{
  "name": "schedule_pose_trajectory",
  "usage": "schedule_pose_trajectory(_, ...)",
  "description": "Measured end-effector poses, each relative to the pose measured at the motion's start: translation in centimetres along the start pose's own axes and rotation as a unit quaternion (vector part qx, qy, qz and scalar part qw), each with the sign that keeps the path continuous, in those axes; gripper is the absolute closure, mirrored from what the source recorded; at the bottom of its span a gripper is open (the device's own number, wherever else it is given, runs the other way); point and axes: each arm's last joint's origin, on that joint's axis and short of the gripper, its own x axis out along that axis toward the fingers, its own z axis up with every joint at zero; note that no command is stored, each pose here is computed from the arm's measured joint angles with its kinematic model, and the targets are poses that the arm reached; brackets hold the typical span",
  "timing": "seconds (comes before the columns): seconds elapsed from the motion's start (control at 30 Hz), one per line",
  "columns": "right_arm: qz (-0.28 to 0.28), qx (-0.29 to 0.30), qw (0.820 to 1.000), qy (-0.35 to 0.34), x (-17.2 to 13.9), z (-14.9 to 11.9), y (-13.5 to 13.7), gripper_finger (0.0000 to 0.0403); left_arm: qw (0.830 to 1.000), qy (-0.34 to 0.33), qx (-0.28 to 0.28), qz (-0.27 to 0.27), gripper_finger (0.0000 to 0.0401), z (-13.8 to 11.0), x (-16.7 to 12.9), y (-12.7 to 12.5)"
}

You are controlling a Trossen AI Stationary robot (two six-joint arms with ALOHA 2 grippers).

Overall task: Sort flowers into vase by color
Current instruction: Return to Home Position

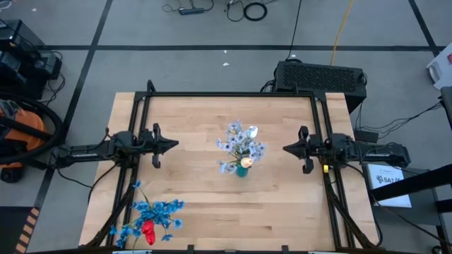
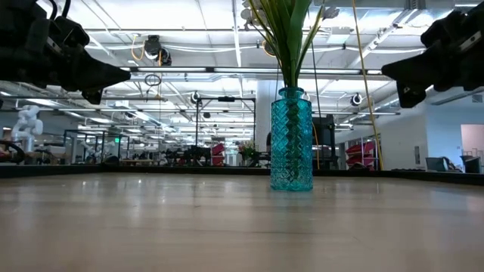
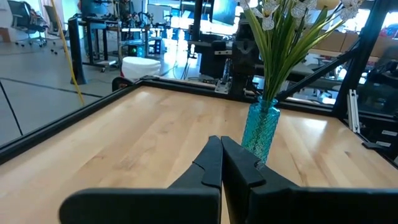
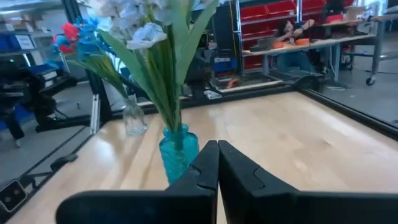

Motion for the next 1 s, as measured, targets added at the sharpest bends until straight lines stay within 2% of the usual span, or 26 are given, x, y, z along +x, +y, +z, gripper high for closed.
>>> schedule_pose_trajectory(1.0, -0.005, 0.0, 1.0, 0.0, 0.02, -0.01, -0.04, 0.0403, 1.0, 0.0, 0.0, 0.0, 0.0399, 0.0, 0.0, 0.0)
